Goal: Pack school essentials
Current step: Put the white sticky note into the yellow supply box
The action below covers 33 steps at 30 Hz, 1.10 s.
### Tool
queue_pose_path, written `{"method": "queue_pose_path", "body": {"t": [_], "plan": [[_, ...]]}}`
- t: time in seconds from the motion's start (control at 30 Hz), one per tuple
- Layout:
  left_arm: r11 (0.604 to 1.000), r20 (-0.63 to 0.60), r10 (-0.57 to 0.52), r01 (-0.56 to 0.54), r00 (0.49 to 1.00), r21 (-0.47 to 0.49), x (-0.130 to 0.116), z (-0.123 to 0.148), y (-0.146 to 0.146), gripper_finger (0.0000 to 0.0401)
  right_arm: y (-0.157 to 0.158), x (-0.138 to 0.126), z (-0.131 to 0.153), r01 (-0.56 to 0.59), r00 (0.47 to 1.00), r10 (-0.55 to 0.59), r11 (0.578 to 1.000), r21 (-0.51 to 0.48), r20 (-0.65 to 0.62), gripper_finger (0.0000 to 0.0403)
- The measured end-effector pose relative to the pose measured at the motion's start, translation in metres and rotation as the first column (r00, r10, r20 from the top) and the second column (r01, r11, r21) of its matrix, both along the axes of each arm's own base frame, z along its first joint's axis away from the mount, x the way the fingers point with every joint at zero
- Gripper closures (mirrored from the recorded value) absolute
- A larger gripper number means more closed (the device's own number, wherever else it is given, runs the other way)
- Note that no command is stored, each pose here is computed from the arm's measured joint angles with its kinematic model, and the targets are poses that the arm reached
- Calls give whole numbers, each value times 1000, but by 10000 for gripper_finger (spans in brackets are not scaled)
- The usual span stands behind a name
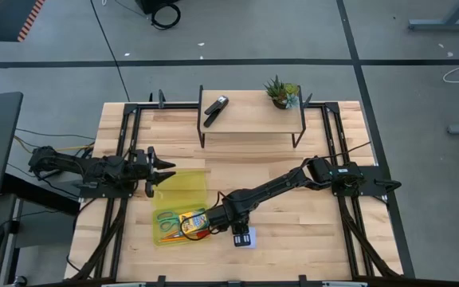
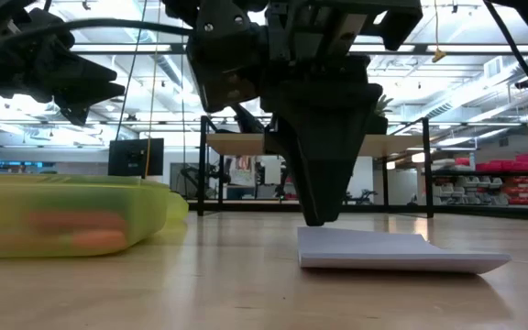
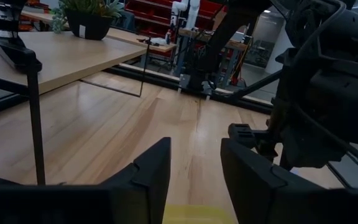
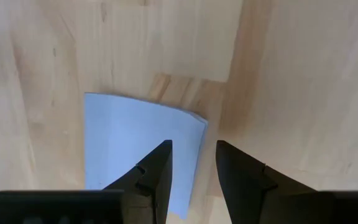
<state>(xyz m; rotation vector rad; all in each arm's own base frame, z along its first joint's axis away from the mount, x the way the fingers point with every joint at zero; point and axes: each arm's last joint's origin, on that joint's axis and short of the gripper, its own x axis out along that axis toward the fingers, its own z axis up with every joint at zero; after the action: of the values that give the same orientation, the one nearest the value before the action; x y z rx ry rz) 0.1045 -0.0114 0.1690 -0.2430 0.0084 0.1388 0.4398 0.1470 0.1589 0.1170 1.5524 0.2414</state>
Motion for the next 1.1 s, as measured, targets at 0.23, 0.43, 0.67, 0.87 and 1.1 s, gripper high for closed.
{"method": "queue_pose_path", "body": {"t": [0.23,0.43,0.67,0.87,1.1], "plan": [[1000,0,0,0,1000,0,0,0,0,256,1,2,-6,10,1000,-11,1000,25,21,274],[1000,0,0,0,1000,1,0,0,0,249,0,-3,-23,23,1000,-24,998,61,10,274],[1000,0,0,0,1000,0,0,0,0,252,0,-5,-27,46,999,-46,999,24,12,308],[1000,0,0,0,1000,1,0,0,0,252,-1,-4,-27,41,999,-41,999,8,17,367],[1000,0,0,0,1000,1,0,0,0,250,-1,-4,-28,31,999,-31,999,8,20,393]]}}
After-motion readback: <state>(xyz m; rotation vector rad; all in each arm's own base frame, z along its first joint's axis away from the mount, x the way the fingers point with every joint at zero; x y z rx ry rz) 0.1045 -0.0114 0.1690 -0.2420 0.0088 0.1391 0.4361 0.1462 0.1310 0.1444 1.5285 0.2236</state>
